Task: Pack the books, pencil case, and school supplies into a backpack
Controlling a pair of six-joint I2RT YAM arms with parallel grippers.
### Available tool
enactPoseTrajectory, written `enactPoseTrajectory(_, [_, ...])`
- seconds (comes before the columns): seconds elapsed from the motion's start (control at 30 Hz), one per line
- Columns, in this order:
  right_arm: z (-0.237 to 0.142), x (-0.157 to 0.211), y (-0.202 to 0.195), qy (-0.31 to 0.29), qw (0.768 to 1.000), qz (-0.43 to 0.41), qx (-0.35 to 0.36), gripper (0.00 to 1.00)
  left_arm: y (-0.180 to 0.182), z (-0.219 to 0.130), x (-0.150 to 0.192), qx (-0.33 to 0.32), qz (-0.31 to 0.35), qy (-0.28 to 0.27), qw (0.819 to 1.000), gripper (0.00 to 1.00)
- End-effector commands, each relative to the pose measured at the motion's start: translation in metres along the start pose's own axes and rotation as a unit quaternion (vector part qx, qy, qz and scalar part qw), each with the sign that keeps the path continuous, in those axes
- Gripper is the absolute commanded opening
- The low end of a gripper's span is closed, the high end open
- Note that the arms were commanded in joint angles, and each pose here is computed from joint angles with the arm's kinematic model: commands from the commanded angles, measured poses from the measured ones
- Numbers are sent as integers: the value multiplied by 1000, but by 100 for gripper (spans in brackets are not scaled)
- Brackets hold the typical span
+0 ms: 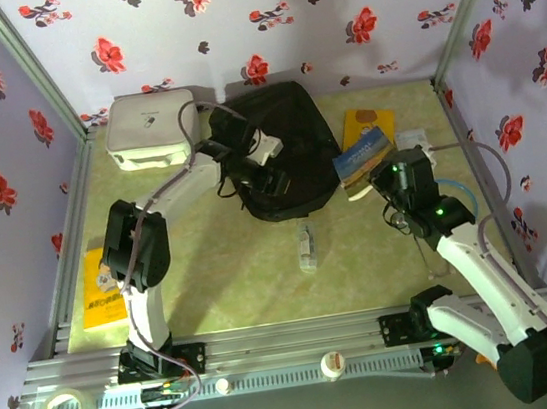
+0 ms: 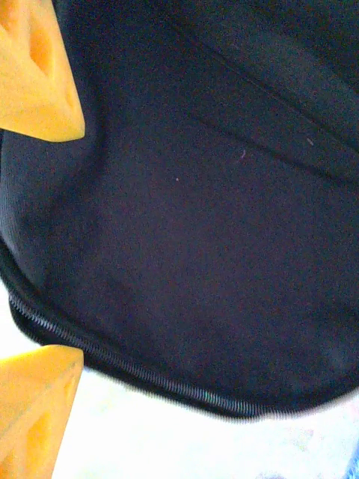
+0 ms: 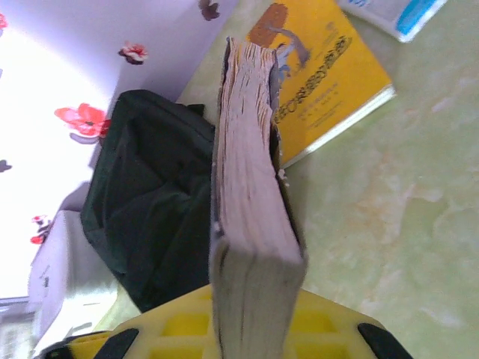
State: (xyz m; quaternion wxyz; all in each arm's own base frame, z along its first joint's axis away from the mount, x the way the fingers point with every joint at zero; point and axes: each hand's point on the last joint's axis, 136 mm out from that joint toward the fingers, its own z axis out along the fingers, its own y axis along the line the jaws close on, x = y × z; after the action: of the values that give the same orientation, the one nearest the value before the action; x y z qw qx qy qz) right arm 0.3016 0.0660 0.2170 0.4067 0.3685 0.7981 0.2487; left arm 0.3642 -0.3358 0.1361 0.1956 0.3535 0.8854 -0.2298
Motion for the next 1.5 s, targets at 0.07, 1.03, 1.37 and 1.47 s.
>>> enactPoseTrajectory(0.07, [-8, -14, 1, -24, 1000, 1, -10, 2, -41, 22, 20, 64, 114, 68, 989, 67])
enactPoseTrajectory(1.03, [-4, -4, -11, -1, 1000, 29, -8, 2, -69, 97, -12, 127, 114, 47, 984, 46])
enactPoseTrajectory(1.37, [-1, -1, -14, 3, 999, 32, -6, 2, -72, 99, -1, 137, 169, 68, 974, 59])
enactPoseTrajectory(1.47, [0, 0, -15, 4, 999, 34, -5, 2, -64, 103, -1, 116, 180, 71, 974, 59])
